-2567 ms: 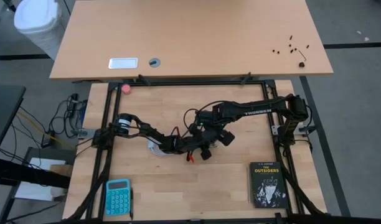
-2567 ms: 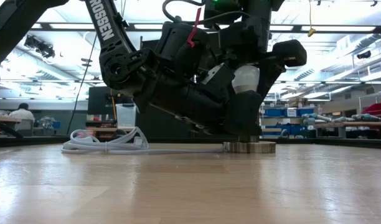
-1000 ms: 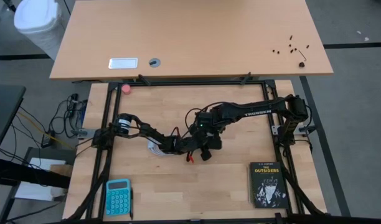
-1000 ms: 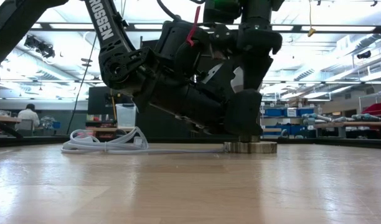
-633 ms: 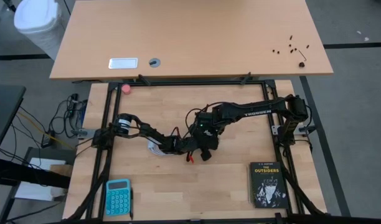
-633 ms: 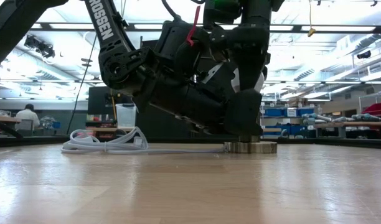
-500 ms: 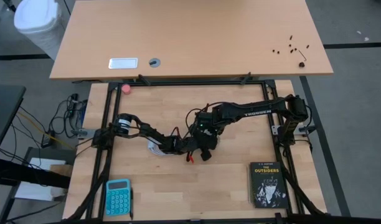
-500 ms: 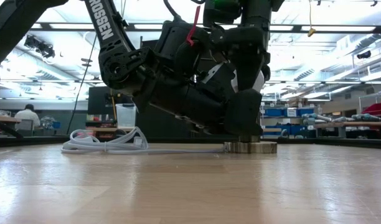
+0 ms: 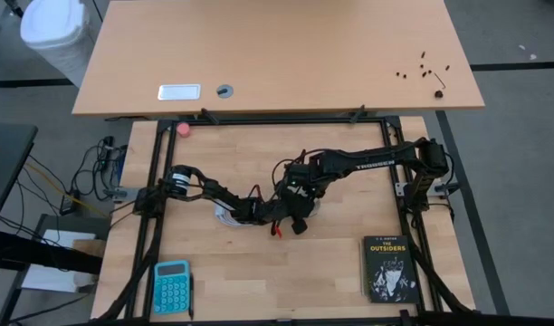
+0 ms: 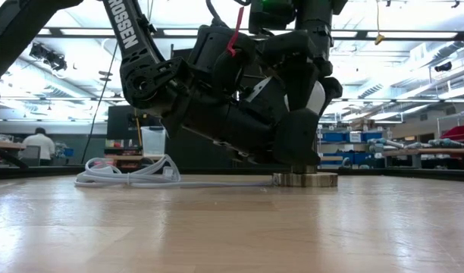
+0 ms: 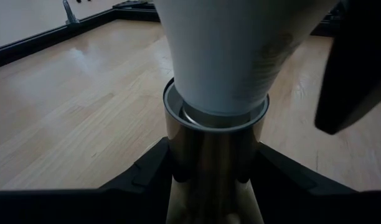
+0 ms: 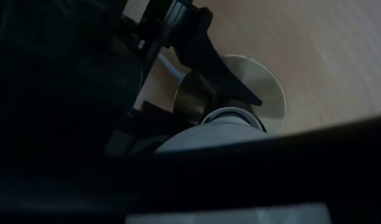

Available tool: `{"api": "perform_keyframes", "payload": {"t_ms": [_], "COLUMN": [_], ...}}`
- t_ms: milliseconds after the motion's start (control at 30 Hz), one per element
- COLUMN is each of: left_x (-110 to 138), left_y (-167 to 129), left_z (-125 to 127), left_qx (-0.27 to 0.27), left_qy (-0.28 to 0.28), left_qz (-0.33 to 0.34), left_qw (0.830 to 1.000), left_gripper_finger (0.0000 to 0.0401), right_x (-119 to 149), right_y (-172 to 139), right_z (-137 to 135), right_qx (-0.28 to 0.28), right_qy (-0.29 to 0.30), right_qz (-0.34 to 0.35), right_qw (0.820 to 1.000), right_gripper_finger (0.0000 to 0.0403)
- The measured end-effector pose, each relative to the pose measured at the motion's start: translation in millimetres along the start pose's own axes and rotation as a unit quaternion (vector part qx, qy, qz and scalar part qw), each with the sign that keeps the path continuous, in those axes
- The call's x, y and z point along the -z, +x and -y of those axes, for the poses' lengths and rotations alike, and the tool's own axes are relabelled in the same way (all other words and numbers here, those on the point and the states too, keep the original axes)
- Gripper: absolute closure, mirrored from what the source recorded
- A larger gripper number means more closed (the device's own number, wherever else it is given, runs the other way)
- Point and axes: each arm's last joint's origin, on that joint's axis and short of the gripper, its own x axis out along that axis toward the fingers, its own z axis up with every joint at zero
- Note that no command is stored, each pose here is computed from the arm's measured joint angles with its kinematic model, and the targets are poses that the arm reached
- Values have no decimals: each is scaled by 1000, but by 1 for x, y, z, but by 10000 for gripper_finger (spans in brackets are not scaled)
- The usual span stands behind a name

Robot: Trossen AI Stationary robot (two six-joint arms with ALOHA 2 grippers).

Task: Screw lightbulb
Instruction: Insert the white lightbulb into the silver lamp

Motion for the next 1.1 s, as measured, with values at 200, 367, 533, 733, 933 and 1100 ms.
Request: {"api": "perform_keyframes", "payload": {"t_ms": [200,367,533,733,933,1100], "left_x": [0,0,0,0,0,0], "left_y": [0,0,0,0,0,0], "left_z": [0,0,0,-1,-1,-1], "left_qx": [-1,-2,-4,-2,-2,-2], "left_qy": [0,0,0,0,1,1], "left_qz": [0,-1,0,-1,-1,-1], "left_qw": [1000,1000,1000,1000,1000,1000], "left_gripper_finger": [217,217,217,217,217,217], "right_x": [0,-1,-2,-2,-1,-2], "right_y": [0,0,1,1,0,-2], "right_z": [0,0,-1,-1,1,5], "right_qx": [-1,2,-5,-6,0,8], "right_qy": [-8,-46,-83,-121,-131,-137], "right_qz": [0,8,11,11,4,-5], "right_qw": [1000,999,996,993,991,990], "right_gripper_finger": [130,121,93,53,30,25]}}
